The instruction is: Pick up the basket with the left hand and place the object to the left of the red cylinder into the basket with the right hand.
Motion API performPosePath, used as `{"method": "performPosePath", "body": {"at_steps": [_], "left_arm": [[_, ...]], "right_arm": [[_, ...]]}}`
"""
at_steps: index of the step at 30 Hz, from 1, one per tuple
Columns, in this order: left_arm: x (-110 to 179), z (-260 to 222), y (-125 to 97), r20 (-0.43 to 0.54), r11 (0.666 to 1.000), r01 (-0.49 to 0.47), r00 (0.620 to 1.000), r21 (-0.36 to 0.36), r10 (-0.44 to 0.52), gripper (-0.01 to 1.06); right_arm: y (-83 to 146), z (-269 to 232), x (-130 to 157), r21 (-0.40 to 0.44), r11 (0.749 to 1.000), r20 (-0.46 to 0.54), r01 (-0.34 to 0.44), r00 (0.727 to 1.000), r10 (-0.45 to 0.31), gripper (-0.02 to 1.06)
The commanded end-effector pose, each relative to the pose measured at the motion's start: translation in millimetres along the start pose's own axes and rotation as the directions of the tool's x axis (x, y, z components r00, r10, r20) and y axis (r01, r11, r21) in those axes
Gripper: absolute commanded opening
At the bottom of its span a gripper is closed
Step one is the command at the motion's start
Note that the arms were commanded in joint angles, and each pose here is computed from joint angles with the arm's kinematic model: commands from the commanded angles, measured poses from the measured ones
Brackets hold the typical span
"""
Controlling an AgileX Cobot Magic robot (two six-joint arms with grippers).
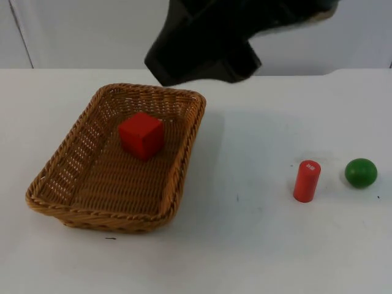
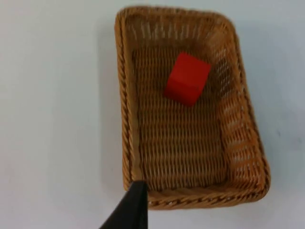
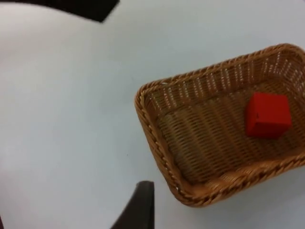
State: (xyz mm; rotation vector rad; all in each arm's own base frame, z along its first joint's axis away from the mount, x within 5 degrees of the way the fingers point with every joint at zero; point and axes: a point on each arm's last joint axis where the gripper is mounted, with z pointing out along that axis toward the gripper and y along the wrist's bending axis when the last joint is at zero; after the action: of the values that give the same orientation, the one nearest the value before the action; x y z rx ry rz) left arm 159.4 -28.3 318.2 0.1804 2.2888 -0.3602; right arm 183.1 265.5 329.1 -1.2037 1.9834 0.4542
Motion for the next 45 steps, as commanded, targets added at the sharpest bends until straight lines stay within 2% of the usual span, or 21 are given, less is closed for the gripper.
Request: {"method": "performPosePath", "body": {"at_steps": [1,11,16,21,26,33,36,39,45], "left_arm": [[2.5,-7.2,-3.2,0.021,1.000,-0.015,1.000,0.002,0.015,0.98],[16.1,-44.8,-16.9,0.123,0.997,-0.072,0.990,0.007,0.071,0.98],[38.4,-50.0,-18.9,0.155,0.997,-0.075,0.985,0.006,0.073,0.98],[56.4,-54.5,-20.9,0.178,0.997,-0.081,0.981,0.006,0.079,0.98],[64.9,-67.7,-26.0,0.221,0.996,-0.085,0.972,0.011,0.081,0.98],[69.5,-75.8,-28.8,0.259,0.996,-0.091,0.962,0.010,0.085,0.98],[71.2,-78.5,-30.8,0.273,0.997,-0.068,0.960,0.028,0.058,0.98],[74.1,-81.5,-30.9,0.279,0.996,-0.083,0.957,0.013,0.076,0.98],[78.1,-86.3,-29.3,0.295,0.995,-0.093,0.951,-0.026,0.096,0.98]], "right_arm": [[0.3,0.5,1.0,0.003,1.000,0.025,-0.009,1.000,0.009,0.87],[1.9,10.7,16.9,0.004,0.999,0.019,-0.049,0.999,0.049,0.87],[3.6,17.9,32.2,0.003,0.997,-0.010,-0.081,0.997,0.081,0.87],[4.3,20.9,39.4,0.003,0.997,-0.024,-0.081,0.996,0.081,0.87],[4.7,19.6,42.6,0.003,0.995,-0.030,-0.100,0.995,0.100,0.87],[4.0,-3.5,34.2,0.006,0.996,0.041,-0.093,0.995,0.093,0.87],[3.8,-22.1,30.3,0.009,0.997,0.090,-0.074,0.993,0.073,0.87],[4.8,-38.2,37.2,0.017,0.999,0.137,-0.042,0.990,0.040,0.87],[7.8,-56.5,60.9,0.024,0.999,0.186,-0.039,0.982,0.034,0.87]]}}
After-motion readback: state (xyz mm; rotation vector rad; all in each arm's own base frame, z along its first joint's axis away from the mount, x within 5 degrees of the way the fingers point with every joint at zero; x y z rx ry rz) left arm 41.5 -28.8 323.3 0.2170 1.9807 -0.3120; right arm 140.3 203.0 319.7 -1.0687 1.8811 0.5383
